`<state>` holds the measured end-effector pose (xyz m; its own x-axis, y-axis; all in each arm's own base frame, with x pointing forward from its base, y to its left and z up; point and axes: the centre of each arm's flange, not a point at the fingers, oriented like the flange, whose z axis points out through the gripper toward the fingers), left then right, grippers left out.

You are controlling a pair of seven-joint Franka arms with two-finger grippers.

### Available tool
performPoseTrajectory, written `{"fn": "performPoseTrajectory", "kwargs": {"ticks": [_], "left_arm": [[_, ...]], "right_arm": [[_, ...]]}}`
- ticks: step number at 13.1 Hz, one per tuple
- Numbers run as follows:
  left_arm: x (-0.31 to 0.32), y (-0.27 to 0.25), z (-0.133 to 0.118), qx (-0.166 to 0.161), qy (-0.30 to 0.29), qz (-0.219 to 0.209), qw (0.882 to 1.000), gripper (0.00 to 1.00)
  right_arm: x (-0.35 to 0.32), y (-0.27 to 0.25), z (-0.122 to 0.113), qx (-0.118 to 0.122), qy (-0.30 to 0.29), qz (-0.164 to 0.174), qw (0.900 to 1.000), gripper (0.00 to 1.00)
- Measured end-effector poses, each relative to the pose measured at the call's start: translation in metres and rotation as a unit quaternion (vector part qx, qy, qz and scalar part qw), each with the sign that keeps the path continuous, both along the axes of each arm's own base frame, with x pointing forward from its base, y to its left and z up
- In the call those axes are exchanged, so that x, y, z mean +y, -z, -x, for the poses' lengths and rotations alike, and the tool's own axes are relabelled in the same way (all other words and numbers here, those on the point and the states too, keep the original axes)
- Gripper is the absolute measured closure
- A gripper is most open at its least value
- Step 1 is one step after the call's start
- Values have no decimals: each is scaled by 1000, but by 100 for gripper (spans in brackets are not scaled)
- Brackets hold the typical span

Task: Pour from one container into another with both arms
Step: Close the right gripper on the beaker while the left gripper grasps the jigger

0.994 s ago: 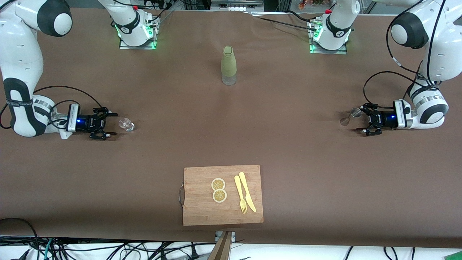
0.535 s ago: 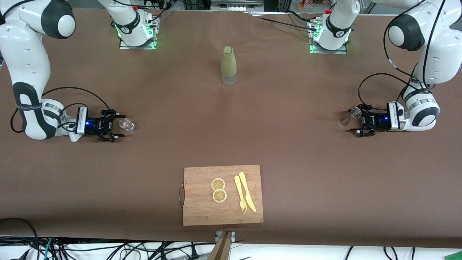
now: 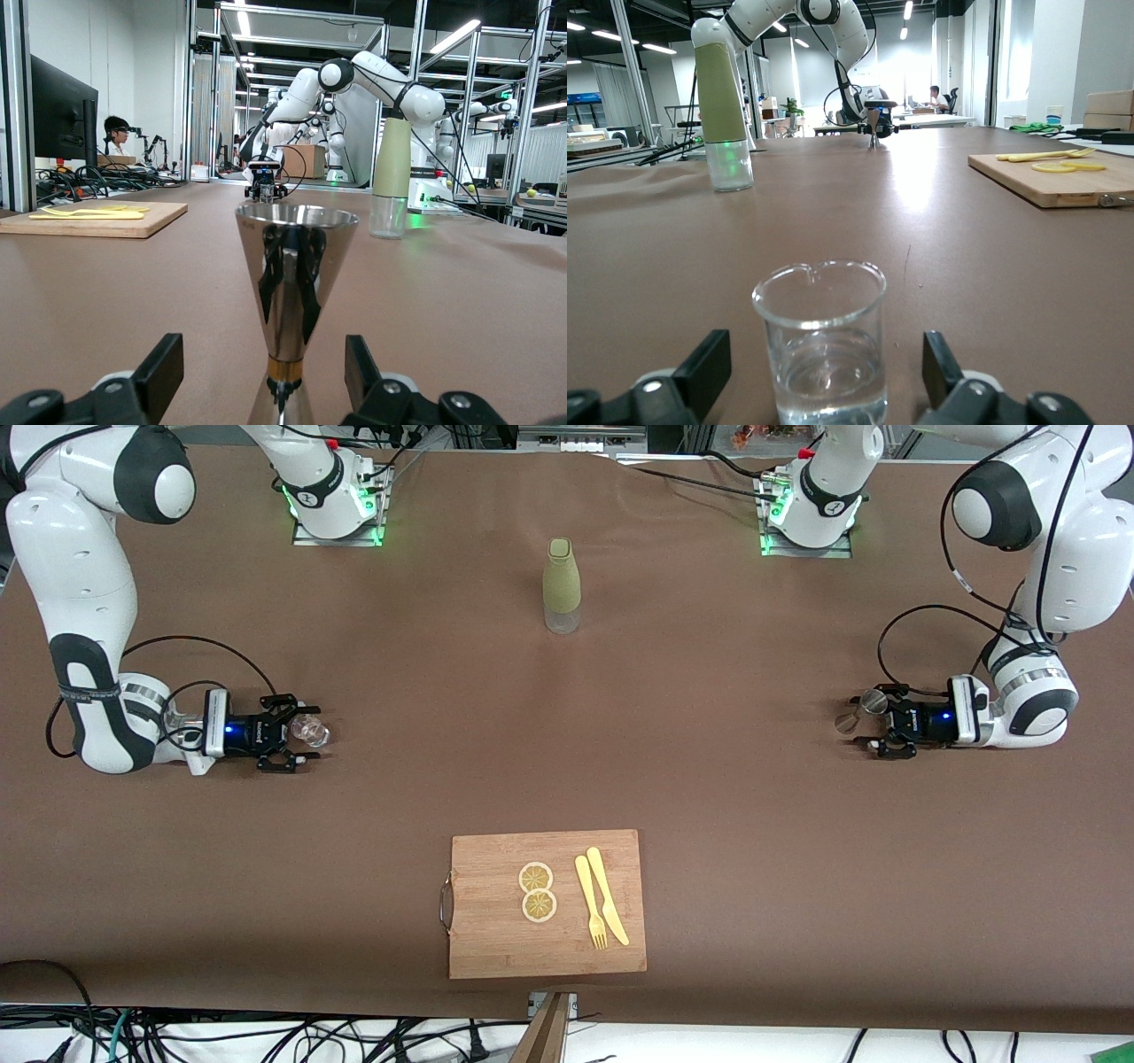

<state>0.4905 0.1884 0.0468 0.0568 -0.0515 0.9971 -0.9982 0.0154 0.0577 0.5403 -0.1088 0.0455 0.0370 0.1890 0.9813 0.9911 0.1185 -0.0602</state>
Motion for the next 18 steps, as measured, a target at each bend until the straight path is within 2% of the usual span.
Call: {"fn": "performPoseTrajectory", "kwargs": {"ticks": [1, 4, 5, 6, 8, 9, 10, 13, 16, 18], "left_arm": [[0, 0, 0, 0, 0, 1, 1000, 20], [1, -1, 1, 0, 0, 3, 1000, 22], [2, -1, 1, 0, 0, 4, 1000, 22], [2, -2, 2, 0, 0, 5, 1000, 22], [2, -1, 3, 1, 0, 6, 1000, 27], [2, 0, 3, 2, 0, 7, 1000, 35], [2, 1, 4, 4, 0, 7, 1000, 38], [2, 5, 7, 8, -1, 7, 1000, 44], [3, 5, 8, 8, -1, 8, 1000, 77], [3, 5, 7, 8, -1, 8, 1000, 78]], "right_arm": [[1, 0, 0, 0, -1, 0, 1000, 9], [1, 0, -1, 0, -1, 1, 1000, 46], [1, 1, -1, 0, -1, 2, 1000, 55], [1, 1, -1, 0, -1, 2, 1000, 56], [1, 1, -1, 0, -1, 2, 1000, 63], [1, 1, -1, 0, -1, 2, 1000, 72], [1, 1, -1, 0, -1, 2, 1000, 85], [5, 0, -2, 1, -4, 0, 1000, 87], [16, -4, -7, 7, -12, -11, 1000, 87], [27, -10, -14, 23, -17, -23, 999, 87]]}}
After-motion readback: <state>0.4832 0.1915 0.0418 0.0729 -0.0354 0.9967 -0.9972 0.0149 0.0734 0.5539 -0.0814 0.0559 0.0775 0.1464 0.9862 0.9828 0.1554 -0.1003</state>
